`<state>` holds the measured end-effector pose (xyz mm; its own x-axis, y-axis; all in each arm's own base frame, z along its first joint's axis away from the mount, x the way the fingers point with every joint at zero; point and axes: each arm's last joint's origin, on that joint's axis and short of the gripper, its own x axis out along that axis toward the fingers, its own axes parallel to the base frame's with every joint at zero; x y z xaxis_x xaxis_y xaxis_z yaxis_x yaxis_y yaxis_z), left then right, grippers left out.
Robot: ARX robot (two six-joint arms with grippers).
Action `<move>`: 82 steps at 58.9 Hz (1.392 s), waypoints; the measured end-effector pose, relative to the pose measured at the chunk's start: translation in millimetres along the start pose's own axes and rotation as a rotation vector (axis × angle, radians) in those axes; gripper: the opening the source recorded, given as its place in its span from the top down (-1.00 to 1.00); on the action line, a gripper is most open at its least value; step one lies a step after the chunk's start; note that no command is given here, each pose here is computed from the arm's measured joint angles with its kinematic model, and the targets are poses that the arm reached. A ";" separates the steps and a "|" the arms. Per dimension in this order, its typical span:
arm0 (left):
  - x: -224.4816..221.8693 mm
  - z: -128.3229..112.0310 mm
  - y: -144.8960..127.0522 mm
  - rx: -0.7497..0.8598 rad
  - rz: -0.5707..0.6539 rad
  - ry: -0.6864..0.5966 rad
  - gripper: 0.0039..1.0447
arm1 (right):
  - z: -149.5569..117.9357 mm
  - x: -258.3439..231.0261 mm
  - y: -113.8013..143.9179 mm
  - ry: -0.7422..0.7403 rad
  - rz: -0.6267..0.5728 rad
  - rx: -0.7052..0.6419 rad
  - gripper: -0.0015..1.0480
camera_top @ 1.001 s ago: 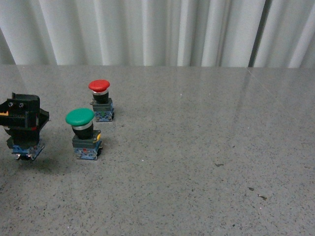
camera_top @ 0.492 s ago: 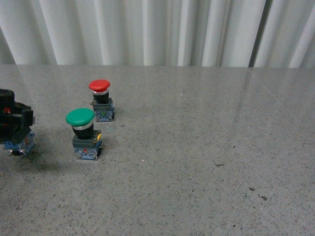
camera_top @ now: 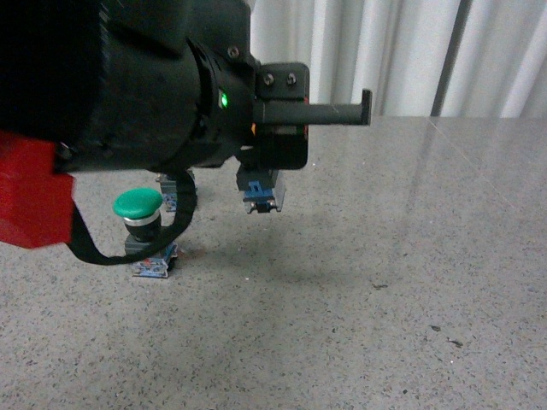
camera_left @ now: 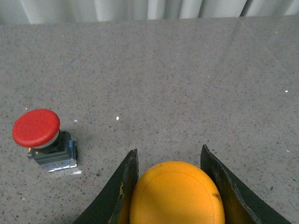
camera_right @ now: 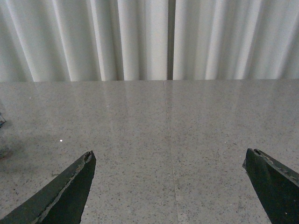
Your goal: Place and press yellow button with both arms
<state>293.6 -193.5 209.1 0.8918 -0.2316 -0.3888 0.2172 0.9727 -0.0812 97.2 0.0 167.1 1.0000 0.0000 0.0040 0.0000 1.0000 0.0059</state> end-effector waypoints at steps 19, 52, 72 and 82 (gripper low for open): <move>23.8 -29.4 -26.5 -0.028 0.023 0.071 0.36 | 0.0 0.0 0.0 0.000 0.000 0.000 -0.87; 36.6 -40.1 -32.1 -0.014 0.041 0.092 -0.19 | 0.0 0.0 0.0 0.000 0.000 0.000 -0.87; 22.6 -12.0 -22.8 -0.003 0.009 -0.032 -0.88 | 0.0 0.0 0.0 0.000 0.000 0.000 -0.87; 2.3 19.3 7.8 0.024 0.057 -0.137 -0.88 | 0.0 0.0 0.0 0.000 0.000 0.000 -0.87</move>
<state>305.0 -186.7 225.3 0.9484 -0.1770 -0.2629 0.1727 0.9842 -0.0396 97.2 0.0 167.1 1.0000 0.0000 0.0036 0.0000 1.0000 0.0059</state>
